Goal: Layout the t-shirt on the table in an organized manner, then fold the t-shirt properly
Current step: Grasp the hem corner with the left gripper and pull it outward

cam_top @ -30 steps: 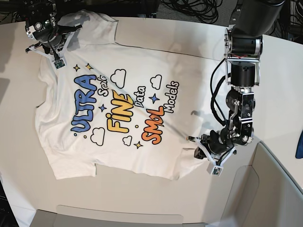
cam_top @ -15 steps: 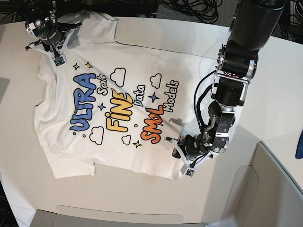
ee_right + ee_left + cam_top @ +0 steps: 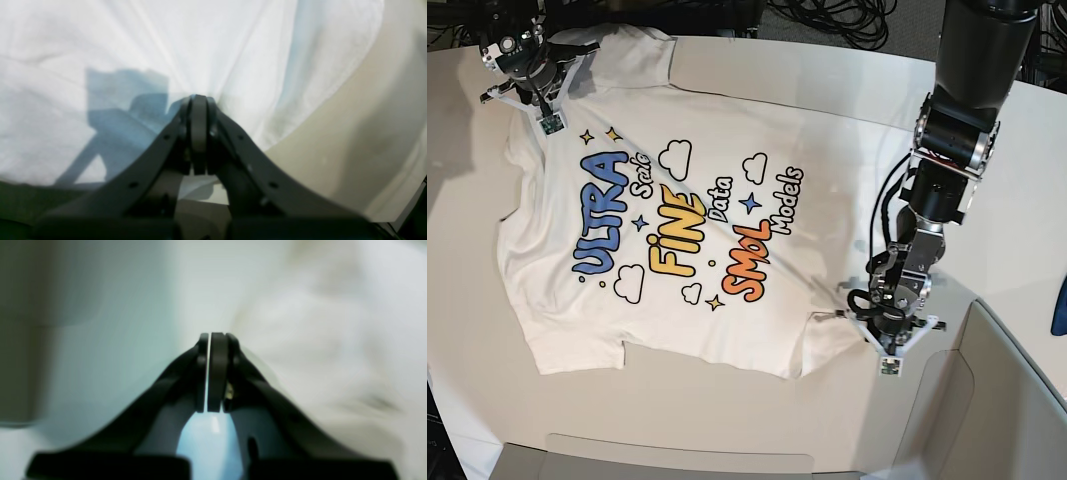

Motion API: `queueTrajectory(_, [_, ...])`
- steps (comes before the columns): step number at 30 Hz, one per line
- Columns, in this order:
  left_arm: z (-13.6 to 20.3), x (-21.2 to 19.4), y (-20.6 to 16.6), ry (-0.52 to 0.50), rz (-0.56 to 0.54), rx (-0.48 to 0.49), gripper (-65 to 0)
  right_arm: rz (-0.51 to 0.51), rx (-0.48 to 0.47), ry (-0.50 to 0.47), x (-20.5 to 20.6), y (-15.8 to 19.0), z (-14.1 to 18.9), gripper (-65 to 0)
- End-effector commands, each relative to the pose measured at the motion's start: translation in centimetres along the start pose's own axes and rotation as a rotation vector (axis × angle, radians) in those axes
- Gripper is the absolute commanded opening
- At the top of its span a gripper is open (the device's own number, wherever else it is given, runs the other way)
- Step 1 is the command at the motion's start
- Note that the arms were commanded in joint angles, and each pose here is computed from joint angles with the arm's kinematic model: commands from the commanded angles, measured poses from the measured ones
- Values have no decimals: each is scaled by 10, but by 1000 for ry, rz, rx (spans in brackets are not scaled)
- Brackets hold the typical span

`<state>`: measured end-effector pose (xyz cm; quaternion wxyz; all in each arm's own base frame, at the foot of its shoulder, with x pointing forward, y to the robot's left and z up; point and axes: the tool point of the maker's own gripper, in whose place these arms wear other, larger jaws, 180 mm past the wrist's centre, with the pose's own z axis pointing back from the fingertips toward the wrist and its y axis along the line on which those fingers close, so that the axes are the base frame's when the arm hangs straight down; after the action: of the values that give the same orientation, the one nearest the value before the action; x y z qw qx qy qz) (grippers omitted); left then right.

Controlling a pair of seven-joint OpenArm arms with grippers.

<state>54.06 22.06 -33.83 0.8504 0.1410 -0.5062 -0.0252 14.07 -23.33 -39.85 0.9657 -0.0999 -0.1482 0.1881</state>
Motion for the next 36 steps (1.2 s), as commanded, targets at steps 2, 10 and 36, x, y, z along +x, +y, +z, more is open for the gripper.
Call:
queueTrajectory(2, [2,61,42,-153,-15,145,-650,7,67,149,-37,17,-2,-650])
queueTrajectory(10, [23,60,-29,-56,23,-254,-650,7,69,151,-38,17,-2,-650])
queueTrajectory(36, [-11,22,-38,-63,-196,-68,-650,12,84,182,-53,24,0,-650])
